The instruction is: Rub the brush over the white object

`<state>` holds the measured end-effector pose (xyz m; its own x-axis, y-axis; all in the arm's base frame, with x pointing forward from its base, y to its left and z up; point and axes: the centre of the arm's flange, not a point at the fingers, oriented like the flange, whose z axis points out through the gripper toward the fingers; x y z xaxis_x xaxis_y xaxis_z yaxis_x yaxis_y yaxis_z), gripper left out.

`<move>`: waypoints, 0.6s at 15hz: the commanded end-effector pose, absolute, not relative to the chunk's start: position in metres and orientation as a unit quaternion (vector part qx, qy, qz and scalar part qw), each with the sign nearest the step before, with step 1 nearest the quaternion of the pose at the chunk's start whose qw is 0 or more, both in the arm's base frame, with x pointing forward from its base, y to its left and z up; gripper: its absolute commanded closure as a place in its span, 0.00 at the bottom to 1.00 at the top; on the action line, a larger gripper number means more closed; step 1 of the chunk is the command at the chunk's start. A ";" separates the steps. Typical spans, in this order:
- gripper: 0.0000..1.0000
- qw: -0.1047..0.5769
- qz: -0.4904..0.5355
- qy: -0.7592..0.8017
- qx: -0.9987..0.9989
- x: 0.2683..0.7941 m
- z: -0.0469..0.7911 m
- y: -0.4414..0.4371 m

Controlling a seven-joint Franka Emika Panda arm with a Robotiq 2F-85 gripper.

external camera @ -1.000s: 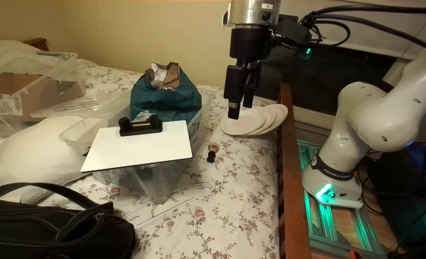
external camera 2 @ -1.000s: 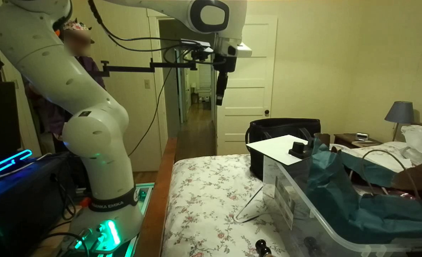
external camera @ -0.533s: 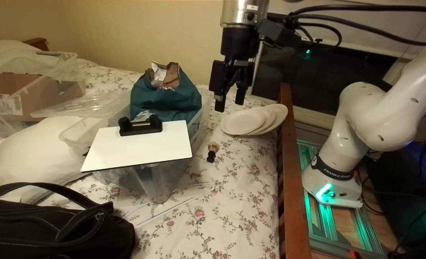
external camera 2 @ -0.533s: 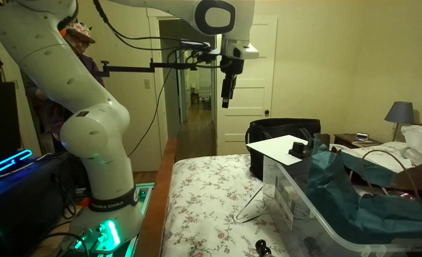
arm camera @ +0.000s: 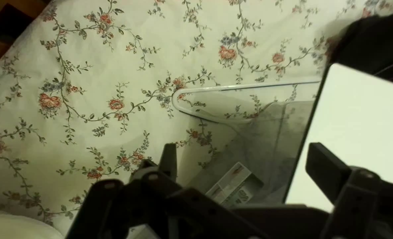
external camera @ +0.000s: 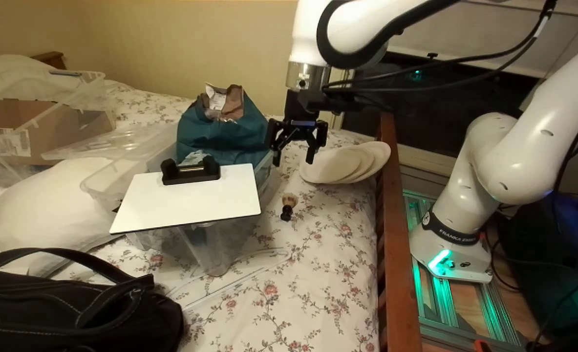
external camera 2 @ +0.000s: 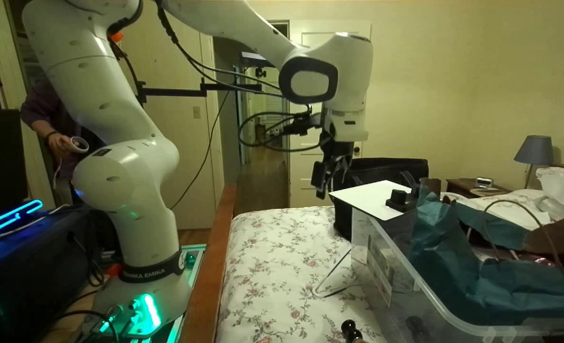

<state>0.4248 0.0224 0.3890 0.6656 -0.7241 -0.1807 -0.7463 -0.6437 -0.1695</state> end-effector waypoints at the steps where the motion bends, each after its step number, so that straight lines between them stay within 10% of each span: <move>1: 0.00 0.102 0.033 0.494 -0.863 0.415 0.313 0.014; 9: 0.00 0.075 0.026 0.548 -0.833 0.392 0.261 -0.001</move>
